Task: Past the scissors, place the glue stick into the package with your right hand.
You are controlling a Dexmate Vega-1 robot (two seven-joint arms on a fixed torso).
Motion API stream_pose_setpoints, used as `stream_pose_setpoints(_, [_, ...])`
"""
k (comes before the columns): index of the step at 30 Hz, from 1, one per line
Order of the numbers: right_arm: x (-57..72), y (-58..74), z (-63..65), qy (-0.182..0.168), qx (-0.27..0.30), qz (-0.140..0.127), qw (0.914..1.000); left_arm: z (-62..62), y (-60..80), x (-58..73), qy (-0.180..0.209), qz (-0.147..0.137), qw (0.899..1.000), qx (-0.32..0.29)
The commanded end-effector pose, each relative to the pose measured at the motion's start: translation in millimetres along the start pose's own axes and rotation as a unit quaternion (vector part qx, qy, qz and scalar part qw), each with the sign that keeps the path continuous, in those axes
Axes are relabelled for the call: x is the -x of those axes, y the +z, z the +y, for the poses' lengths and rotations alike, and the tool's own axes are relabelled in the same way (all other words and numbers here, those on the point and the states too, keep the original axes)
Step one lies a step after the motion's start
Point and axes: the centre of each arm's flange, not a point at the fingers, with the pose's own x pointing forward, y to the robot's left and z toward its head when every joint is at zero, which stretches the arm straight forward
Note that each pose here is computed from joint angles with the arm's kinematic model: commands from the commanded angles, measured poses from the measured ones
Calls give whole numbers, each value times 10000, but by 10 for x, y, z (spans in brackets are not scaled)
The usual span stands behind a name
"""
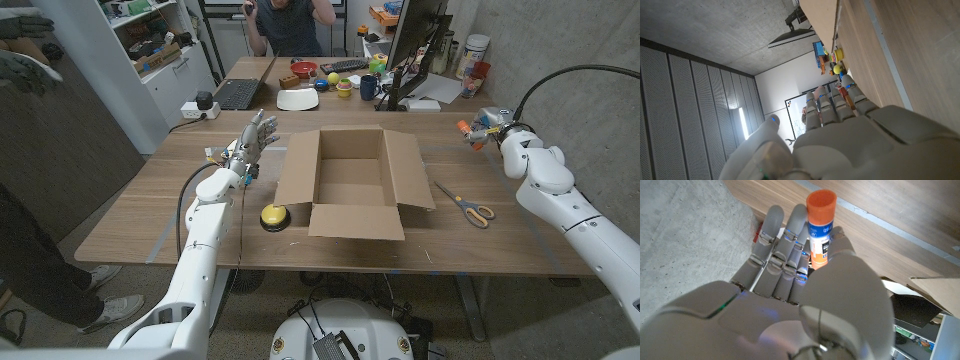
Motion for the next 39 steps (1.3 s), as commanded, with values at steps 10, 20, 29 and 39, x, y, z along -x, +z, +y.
stream_pose_setpoints(10, [315, 144, -160, -483, -67, -410, 9980, -24, 48, 78, -9, -44, 10000, -33])
stream_pose_setpoints(20, [471, 293, -249, -686, -183, -837, 9940, -3, 61, 120, 1, -83, 10000, -1])
stream_pose_setpoints(29, [545, 453, -308, -751, -139, -1103, 9910, 26, 54, 145, 4, -82, 10000, 16])
stream_pose_setpoints(39, [614, 680, -406, -822, -34, -1490, 9854, 76, 22, 179, 2, -106, 9999, 63])
